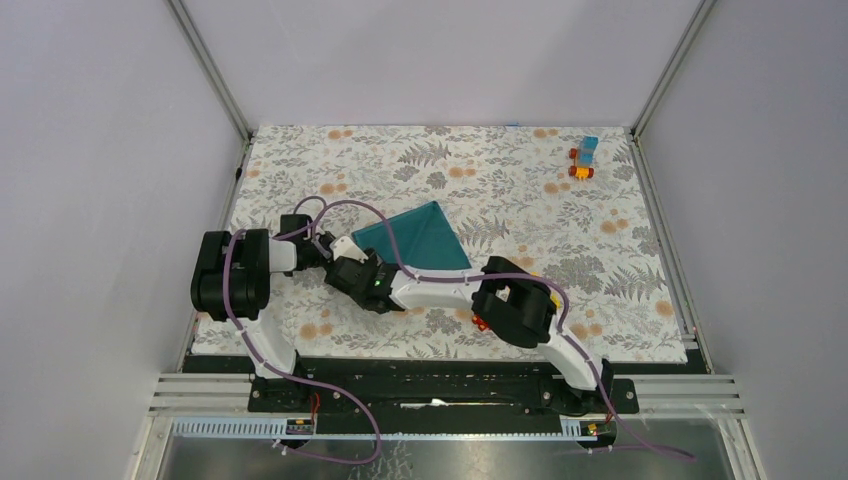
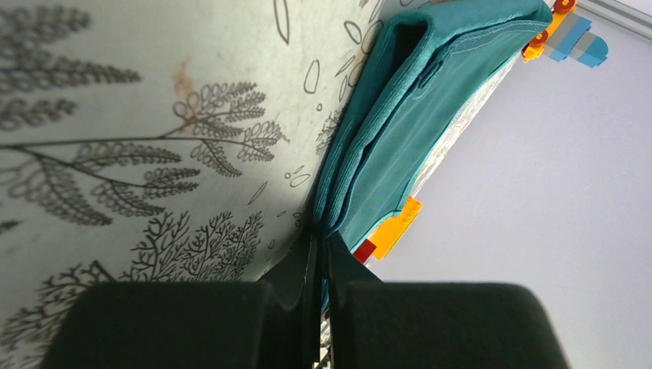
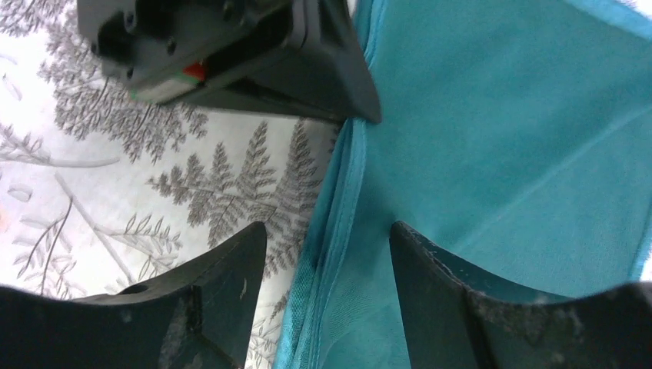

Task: Fold the napkin into a case and place the utensils inside
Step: Pick up the upper triangle-folded napkin from the center of the board.

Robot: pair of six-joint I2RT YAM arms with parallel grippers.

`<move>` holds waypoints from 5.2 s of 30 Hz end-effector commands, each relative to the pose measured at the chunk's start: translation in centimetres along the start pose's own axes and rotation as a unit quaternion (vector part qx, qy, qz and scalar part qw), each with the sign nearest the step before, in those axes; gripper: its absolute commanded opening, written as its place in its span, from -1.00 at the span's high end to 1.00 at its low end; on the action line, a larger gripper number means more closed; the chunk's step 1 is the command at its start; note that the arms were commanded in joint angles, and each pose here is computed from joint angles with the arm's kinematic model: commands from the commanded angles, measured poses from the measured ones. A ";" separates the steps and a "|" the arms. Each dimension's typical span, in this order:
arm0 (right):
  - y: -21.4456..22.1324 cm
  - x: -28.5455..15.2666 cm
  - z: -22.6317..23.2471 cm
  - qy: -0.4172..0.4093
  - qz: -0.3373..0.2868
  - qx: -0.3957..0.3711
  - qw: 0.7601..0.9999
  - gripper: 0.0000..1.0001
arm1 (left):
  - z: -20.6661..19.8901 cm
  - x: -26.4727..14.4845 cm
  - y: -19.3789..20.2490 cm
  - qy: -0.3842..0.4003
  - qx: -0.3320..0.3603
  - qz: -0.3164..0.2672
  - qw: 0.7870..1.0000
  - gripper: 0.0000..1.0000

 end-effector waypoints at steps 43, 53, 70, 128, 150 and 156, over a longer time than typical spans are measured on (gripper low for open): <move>0.2 -3.4 0.7 0.139 -0.040 -0.037 0.989 0.36 | 0.5 -0.6 -1.8 -0.004 -0.008 -0.002 1.000 1.00; -0.5 -3.7 1.3 0.138 -0.039 -0.059 0.988 0.04 | 0.6 -0.5 -1.7 -0.005 -0.007 -0.002 1.000 1.00; 0.0 -3.0 3.0 0.129 -0.017 -0.090 0.987 -0.13 | 1.0 -0.4 -1.6 -0.005 -0.010 0.002 1.000 1.00; -1.6 -5.8 -0.3 -0.030 -0.034 0.045 0.998 1.00 | 1.0 -2.2 -2.6 0.020 0.016 -0.098 0.995 -0.67; -3.5 -6.9 -1.8 -0.050 -0.053 0.080 0.994 1.00 | 1.2 -0.8 -5.5 0.003 0.013 -0.139 0.990 0.17; -3.2 -6.6 -1.5 -0.056 -0.047 0.075 0.994 1.00 | 0.3 -1.2 -5.9 0.004 0.026 -0.143 0.989 0.52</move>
Point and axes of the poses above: each gripper's point midway between its finger pads, its own x axis out along the fingers, its own z axis along the line the jaws close on, y = z × x, the point moved 4 cm from there along -x, back along the fingers, and after that the axes turned 4 degrees about x, right-handed, at the moved point
